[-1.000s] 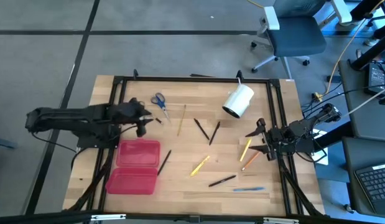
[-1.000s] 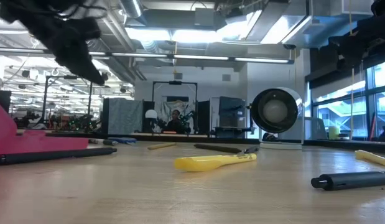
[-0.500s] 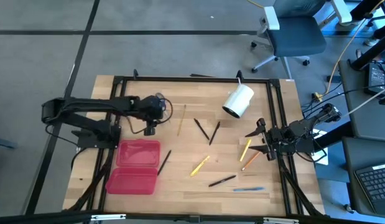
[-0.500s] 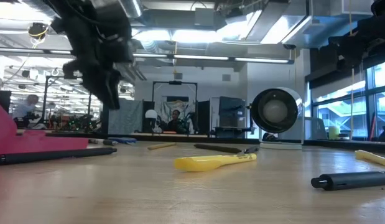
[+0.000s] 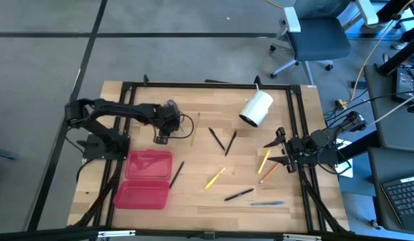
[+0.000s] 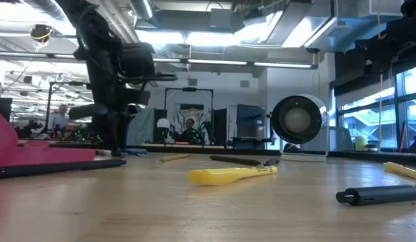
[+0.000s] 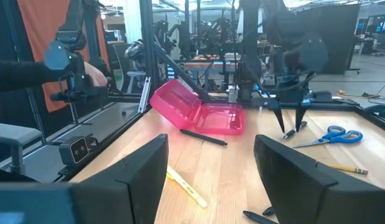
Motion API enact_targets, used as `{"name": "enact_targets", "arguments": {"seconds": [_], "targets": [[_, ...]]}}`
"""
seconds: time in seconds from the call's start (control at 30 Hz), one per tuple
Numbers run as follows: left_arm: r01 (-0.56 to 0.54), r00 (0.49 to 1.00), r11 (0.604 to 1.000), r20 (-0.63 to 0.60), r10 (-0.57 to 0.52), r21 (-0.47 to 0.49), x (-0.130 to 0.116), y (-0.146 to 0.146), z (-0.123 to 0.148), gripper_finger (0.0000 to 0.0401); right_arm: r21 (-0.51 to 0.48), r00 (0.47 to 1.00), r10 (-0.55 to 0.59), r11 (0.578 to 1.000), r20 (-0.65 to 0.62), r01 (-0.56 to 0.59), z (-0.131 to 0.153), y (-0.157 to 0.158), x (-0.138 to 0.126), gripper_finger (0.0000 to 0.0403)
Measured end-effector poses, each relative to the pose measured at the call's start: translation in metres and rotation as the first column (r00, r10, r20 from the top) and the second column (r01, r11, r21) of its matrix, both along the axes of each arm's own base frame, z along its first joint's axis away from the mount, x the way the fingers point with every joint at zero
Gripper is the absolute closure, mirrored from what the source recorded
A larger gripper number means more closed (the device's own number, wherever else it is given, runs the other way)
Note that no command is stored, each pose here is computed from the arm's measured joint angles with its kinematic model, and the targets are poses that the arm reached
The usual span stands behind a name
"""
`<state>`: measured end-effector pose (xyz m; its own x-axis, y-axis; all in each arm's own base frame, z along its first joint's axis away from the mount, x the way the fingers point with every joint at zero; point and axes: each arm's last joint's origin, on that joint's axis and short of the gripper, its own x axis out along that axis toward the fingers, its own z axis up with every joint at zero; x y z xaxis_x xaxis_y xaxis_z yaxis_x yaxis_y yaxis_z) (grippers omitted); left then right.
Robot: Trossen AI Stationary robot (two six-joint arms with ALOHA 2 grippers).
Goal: Pick & place school supplies into a supply box
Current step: Put the black pen into the red supply box
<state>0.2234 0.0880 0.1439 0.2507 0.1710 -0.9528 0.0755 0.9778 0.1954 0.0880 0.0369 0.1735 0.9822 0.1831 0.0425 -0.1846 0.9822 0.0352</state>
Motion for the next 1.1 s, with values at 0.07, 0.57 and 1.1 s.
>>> {"name": "enact_targets", "arguments": {"seconds": [0.07, 0.57, 1.1], "targets": [[0.003, 1.000, 1.000, -0.018, -0.003, 0.006, 0.000, 0.003, -0.004, 0.0258, 0.000, 1.000, 0.000, 1.000, 0.000, 0.000, 0.000, 0.000, 0.000, 0.0161], [-0.014, 0.998, 0.998, -0.061, 0.011, -0.059, -0.003, 0.010, -0.014, 0.0312, -0.001, 1.000, 0.000, 1.000, -0.001, 0.000, 0.000, 0.000, 0.000, 0.0161], [-0.071, 0.997, 0.995, -0.023, 0.070, -0.069, -0.009, 0.007, 0.002, 0.0379, -0.005, 1.000, 0.000, 1.000, 0.000, 0.000, 0.000, 0.000, 0.000, 0.0161]]}}
